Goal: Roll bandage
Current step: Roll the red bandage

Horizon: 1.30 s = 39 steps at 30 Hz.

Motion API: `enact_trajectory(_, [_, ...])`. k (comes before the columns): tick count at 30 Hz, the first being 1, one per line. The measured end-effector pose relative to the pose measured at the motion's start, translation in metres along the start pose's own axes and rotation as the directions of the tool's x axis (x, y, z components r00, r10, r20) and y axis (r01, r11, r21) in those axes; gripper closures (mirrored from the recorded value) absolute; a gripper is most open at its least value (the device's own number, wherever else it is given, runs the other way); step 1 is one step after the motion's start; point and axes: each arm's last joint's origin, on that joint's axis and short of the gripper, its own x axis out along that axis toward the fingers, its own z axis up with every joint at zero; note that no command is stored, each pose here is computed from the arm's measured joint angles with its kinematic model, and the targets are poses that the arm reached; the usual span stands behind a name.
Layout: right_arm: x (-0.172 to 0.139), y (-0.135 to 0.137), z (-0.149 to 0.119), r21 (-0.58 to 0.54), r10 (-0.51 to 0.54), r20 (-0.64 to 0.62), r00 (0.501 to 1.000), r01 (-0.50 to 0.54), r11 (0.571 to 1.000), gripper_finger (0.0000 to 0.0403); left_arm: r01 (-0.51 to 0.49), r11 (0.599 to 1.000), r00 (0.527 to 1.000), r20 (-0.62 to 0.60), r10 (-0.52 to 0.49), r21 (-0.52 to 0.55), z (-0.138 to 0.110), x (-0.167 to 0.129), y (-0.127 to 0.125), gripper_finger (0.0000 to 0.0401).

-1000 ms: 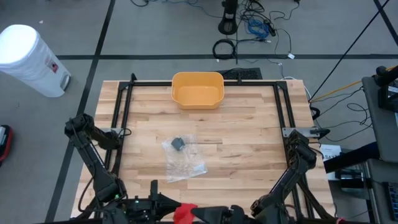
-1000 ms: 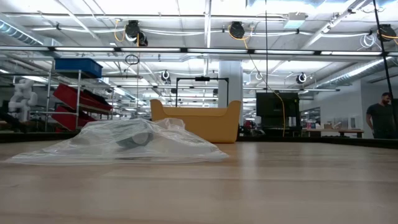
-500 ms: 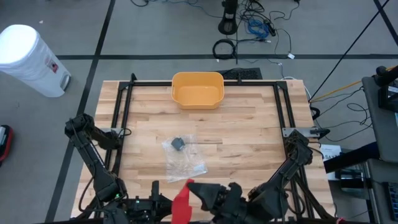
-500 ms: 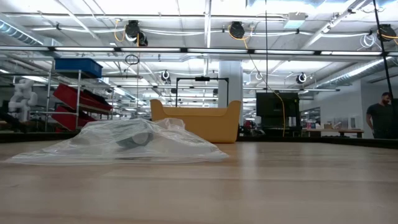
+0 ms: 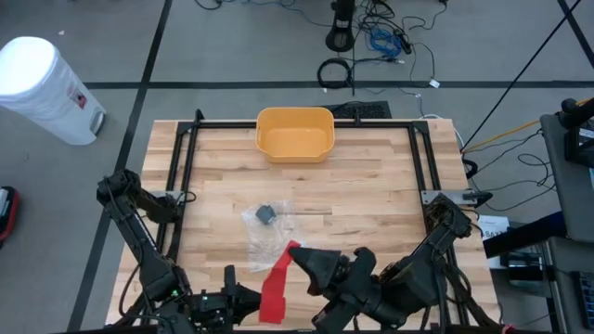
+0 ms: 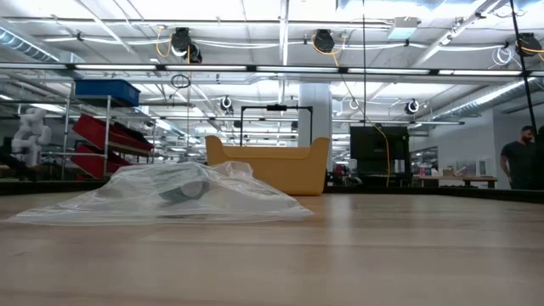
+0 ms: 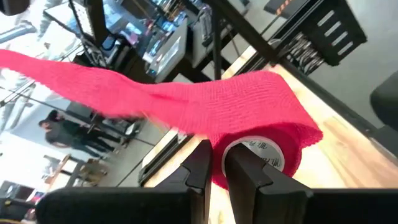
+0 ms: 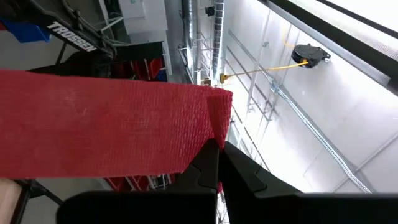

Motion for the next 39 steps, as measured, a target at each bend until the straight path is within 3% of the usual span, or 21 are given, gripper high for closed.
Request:
enact_trajectory(24, [0.027,-0.024,-0.033,0.018,-0.012,-0.098,0.995,0.014,1.000,0.0403,-0.030,0.998,1.000,0.001,0.030,0.048,0.005,-0.024,-0.012,0.0360])
enact_trajectory(36, [0.060,-0.002,-0.050,0.001,0.059,-0.207,0.977,-0.060,0.998,0.0403,0.008,0.998,0.997,0.073,-0.013,0.061,0.020,-0.051,-0.017,0.0360])
enact_trajectory(39, [0.066,0.002,-0.054,0.017,0.070,-0.220,0.973,-0.068,0.998,0.0403,-0.019,0.998,0.997,0.070,0.015,0.067,0.021,-0.060,-0.020,0.0360])
